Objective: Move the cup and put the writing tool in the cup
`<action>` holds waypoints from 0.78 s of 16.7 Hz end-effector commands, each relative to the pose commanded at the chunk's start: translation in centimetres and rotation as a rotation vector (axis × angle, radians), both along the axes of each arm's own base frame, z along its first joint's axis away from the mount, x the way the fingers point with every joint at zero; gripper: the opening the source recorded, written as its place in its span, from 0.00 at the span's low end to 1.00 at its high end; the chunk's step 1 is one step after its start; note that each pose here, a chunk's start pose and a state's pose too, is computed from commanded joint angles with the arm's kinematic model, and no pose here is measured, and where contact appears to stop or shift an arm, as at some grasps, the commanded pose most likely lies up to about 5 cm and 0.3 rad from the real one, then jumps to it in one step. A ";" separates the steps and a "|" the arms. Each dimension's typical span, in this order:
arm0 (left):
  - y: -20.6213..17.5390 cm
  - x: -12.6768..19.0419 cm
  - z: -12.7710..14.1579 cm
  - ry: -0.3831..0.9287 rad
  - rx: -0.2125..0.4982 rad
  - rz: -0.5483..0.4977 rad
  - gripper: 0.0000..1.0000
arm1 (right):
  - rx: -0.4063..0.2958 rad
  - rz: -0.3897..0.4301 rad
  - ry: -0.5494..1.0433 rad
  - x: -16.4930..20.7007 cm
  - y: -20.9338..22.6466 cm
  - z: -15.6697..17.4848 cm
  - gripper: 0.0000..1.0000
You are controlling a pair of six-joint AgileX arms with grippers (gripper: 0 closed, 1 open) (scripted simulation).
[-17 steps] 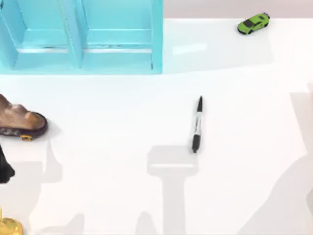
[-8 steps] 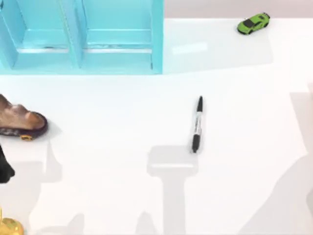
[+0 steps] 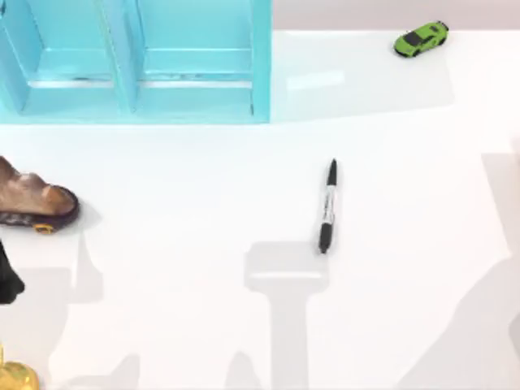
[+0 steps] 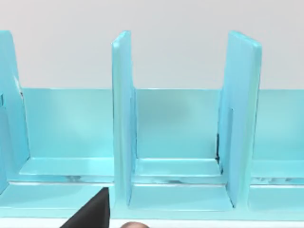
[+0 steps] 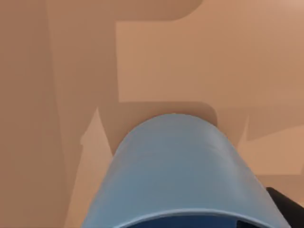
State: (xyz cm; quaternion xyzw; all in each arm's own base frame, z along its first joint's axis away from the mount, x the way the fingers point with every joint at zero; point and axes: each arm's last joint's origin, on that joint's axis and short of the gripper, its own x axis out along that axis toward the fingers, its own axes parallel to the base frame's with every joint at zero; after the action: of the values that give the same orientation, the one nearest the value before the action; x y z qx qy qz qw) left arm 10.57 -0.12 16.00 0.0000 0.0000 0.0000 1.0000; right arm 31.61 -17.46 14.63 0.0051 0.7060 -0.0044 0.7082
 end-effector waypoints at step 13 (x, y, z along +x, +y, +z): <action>0.0 0.0 0.0 0.000 0.000 0.000 1.00 | 0.001 0.001 0.017 1.4 11.8 11.7 0.00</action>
State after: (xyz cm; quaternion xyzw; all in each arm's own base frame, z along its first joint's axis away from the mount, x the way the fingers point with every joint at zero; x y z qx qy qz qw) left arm 10.57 -0.12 16.00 0.0000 0.0000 0.0000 1.0000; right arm 33.05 -5.66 26.32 0.0051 0.7121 -0.0036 0.7020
